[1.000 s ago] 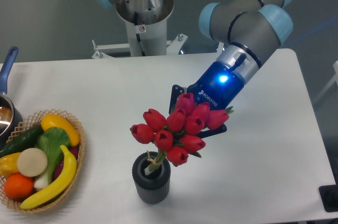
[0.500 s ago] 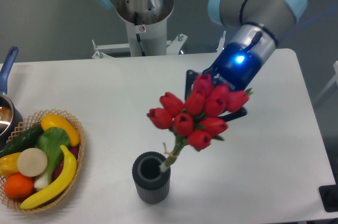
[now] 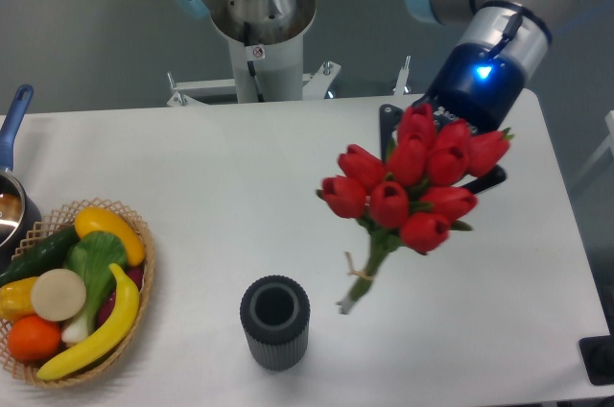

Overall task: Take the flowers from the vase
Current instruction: 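Carry the tulip bouquet up and away from the vase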

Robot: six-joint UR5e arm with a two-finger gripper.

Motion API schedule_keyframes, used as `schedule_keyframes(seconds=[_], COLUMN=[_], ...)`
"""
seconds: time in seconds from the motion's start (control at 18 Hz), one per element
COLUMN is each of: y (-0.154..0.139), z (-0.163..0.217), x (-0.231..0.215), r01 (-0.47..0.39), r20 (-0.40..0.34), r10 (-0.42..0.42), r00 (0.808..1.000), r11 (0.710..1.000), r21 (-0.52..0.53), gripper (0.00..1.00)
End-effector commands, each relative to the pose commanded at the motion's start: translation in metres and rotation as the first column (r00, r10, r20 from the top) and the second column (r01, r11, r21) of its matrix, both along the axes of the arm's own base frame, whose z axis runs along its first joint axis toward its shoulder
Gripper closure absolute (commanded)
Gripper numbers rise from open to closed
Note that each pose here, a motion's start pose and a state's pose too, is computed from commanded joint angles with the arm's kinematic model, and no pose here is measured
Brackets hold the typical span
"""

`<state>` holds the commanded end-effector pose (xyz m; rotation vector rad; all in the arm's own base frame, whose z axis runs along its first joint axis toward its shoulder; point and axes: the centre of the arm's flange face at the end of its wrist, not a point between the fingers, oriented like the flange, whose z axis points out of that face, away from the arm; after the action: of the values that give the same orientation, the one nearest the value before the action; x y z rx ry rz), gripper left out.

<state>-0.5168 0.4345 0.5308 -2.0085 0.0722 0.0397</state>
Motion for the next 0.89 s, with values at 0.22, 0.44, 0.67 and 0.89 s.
schedule_keyframes(seconds=[0.22, 0.44, 0.67, 0.89], y=[-0.037, -0.044, -0.047, -0.05], z=[-0.008, -0.037, -0.066, -0.083], x=[-0.027, -0.036, -0.042, -0.047], r01=[-0.034, -0.112, -0.16, -0.213], r20=[-0.125, -0.13, -0.131, -0.157], r10=[0.028, 0.092, 0.13, 0.168], r00=[0.992, 0.987, 0.983, 0.973], r11=[0.998, 0.981, 0.954, 0.913], r21=[-0.044, -0.159, -0.255, -0.349], gripper=[0.88, 0.94, 0.95, 0.94])
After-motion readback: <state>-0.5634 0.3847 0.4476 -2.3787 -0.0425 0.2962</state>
